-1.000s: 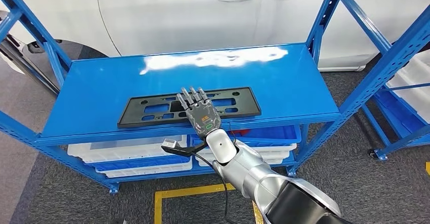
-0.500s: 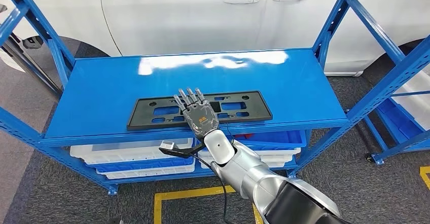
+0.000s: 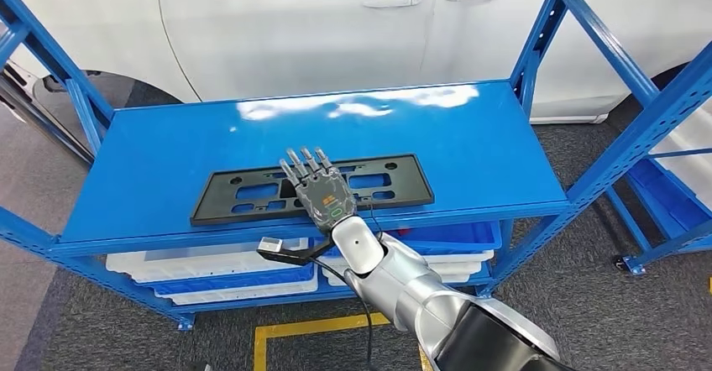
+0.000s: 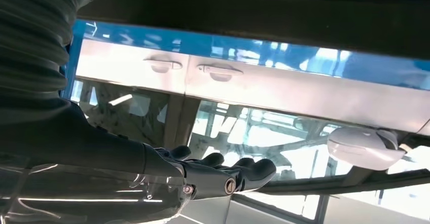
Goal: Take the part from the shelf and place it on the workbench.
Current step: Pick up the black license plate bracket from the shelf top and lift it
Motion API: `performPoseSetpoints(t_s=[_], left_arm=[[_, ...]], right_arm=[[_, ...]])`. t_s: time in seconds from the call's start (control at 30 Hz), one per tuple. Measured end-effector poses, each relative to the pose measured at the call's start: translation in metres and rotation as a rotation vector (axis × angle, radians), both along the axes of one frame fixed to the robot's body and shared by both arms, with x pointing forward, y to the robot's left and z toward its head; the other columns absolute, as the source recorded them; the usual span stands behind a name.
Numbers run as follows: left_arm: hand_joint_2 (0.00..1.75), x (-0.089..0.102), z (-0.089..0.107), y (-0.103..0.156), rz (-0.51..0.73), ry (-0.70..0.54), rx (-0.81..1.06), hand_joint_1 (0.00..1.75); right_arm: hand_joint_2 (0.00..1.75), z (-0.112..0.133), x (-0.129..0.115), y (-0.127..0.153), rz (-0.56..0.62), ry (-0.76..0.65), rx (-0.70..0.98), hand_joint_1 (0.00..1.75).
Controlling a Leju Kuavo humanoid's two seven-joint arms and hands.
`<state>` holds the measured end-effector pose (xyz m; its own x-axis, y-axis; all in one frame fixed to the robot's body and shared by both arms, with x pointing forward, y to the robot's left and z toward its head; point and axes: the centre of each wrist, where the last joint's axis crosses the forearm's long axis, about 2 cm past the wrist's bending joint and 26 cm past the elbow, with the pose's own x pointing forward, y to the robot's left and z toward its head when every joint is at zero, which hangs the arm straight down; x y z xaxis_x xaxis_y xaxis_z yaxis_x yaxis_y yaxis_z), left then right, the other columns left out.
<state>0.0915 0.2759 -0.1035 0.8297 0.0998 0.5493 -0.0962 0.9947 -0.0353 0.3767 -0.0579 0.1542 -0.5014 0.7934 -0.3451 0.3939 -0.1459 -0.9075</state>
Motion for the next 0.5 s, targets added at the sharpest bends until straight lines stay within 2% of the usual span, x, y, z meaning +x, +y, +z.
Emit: performPoseSetpoints(t_s=[0.13, 0.17, 0.27, 0.3, 0.5], left_arm=[[0.00, 0.000, 0.000, 0.001, 0.002, 0.000, 0.001, 0.00], [0.00, 0.000, 0.000, 0.001, 0.002, -0.002, 0.001, 0.00], [0.00, 0.000, 0.000, 0.001, 0.003, -0.004, 0.001, 0.00], [0.00, 0.000, 0.000, 0.001, 0.003, -0.004, 0.001, 0.00], [0.00, 0.000, 0.000, 0.000, 0.008, -0.019, -0.003, 0.00]], right_arm=[[1.75, -0.001, -0.002, 0.003, 0.009, 0.010, -0.010, 0.00], [1.75, 0.000, -0.002, 0.004, 0.011, 0.015, -0.014, 0.17], [1.75, 0.001, -0.003, 0.008, 0.015, 0.034, -0.030, 1.47], [1.75, 0.002, -0.003, 0.009, 0.015, 0.041, -0.033, 1.75], [1.75, 0.003, -0.005, 0.014, -0.007, 0.123, -0.078, 1.75]])
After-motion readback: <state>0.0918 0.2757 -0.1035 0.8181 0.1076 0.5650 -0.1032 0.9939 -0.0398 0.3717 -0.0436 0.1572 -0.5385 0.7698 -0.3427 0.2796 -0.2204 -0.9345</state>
